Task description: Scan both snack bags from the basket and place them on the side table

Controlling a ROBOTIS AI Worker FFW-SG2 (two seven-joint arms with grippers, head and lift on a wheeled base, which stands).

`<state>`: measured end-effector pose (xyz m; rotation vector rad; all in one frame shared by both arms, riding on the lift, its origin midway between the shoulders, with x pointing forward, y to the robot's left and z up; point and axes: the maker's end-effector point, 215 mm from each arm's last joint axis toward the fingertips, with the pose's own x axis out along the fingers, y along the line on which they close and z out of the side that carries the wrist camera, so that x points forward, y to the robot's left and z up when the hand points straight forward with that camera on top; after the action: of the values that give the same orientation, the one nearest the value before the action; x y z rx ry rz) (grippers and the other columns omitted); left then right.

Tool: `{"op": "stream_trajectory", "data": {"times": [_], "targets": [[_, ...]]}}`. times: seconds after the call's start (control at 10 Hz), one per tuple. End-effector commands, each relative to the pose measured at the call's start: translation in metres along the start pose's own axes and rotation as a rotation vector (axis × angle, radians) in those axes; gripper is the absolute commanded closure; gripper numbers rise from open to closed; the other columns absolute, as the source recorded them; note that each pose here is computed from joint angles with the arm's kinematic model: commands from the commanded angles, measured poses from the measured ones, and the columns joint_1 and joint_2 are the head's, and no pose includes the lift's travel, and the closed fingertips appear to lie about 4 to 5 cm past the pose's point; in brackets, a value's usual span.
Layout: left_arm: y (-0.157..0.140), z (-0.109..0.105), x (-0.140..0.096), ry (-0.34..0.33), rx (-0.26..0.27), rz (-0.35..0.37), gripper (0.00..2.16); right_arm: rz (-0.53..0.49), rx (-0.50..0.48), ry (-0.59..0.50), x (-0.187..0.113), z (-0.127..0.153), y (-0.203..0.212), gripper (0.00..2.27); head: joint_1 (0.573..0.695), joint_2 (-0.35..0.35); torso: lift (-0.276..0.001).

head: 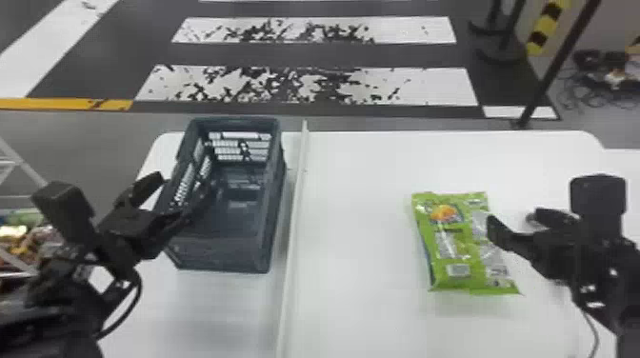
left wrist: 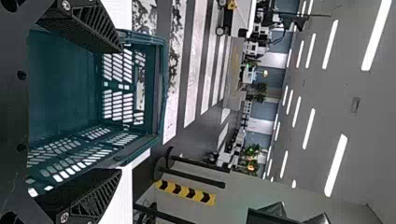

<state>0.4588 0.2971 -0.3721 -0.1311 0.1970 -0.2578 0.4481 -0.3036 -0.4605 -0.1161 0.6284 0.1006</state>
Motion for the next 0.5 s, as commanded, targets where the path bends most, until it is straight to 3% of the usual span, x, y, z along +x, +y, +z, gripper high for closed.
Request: {"op": "stream_trajectory", "data": {"times": [0.0, 0.4], "targets": [[0.0, -0.002, 0.001, 0.004, -0.003, 0.0, 0.09, -0.063, 0.03, 0.043, -0.002, -0.023, -0.038, 0.14, 0.695, 0.014, -0.075], [0.0, -0.004, 0.005, 0.004, -0.008, 0.009, 0.09, -0.113, 0.058, 0.126, 0.021, -0.062, -0.078, 0.14, 0.695, -0.095, -0.075]]}}
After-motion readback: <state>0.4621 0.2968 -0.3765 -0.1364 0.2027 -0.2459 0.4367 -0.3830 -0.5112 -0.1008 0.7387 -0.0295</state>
